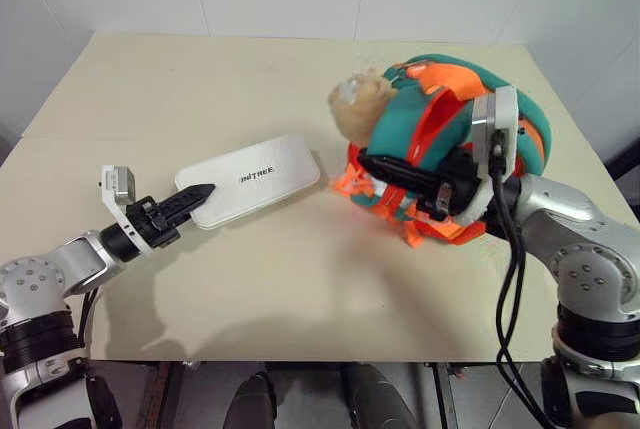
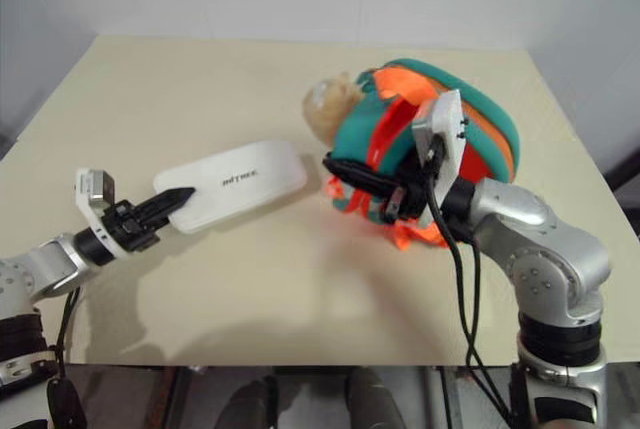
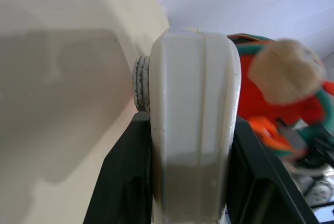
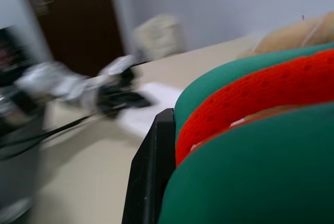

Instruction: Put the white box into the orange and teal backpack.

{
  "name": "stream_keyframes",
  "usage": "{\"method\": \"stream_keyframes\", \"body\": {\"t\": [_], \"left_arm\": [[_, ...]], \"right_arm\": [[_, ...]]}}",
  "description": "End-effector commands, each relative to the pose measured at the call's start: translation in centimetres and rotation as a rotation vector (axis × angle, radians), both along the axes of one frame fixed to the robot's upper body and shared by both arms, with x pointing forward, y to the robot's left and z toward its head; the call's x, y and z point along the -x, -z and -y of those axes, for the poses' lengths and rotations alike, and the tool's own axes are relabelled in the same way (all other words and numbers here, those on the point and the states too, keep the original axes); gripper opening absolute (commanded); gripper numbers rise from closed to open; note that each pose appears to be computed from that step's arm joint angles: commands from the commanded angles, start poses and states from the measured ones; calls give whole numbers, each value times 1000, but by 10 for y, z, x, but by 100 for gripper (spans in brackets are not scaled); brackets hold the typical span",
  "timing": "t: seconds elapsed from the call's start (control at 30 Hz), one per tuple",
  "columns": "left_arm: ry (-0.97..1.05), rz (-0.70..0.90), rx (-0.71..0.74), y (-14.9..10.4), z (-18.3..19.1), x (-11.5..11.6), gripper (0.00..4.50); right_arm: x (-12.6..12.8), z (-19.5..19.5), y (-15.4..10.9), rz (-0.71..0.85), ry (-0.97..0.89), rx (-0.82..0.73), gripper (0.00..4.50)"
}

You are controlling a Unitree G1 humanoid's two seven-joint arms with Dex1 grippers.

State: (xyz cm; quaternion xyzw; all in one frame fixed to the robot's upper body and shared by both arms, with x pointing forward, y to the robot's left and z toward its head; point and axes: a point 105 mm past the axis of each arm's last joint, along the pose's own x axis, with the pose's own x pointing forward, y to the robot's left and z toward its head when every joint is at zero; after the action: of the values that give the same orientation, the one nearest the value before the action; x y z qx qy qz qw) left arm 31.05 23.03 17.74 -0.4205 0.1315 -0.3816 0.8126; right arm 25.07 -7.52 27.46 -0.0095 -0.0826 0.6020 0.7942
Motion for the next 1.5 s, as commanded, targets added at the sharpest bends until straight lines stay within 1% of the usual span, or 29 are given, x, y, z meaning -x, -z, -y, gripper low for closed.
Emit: {"method": "stream_keyframes", "body": {"t": [0.03,0.2,0.37,0.43,0.53,0.57,0.6,0.7,0.8,0.9,1.03,1.17,1.33,1.5], "left_arm": [[5,61,-10,-16,-8,1,129],[6,78,-55,-26,-20,5,129],[11,128,-100,-41,-29,9,129],[20,144,-115,-45,-30,11,129],[56,200,-159,-54,-29,17,129],[64,211,-166,-55,-29,18,129],[74,261,-181,-60,-28,22,129],[73,482,-209,-79,-30,32,129],[45,623,-252,-87,-33,39,129],[52,710,-260,-93,-34,51,129],[110,766,-278,-96,-33,62,129],[165,835,-277,-105,-30,69,129],[260,871,-281,-112,-21,76,129],[324,876,-274,-113,-16,81,129]], "right_arm": [[40,-9,-13,66,-218,52,0],[67,-8,-11,68,-381,144,0],[82,-5,-8,69,-482,188,0],[84,-3,-5,65,-500,203,0],[73,6,23,83,-471,313,0],[71,8,30,92,-468,338,0],[66,11,34,89,-458,338,0],[57,15,39,91,-432,316,0],[47,18,43,86,-403,311,0],[39,22,50,59,-375,311,0],[32,27,60,32,-354,316,0],[28,30,68,29,-351,321,0],[28,24,59,62,-358,234,0],[30,22,53,90,-360,188,0]]}}
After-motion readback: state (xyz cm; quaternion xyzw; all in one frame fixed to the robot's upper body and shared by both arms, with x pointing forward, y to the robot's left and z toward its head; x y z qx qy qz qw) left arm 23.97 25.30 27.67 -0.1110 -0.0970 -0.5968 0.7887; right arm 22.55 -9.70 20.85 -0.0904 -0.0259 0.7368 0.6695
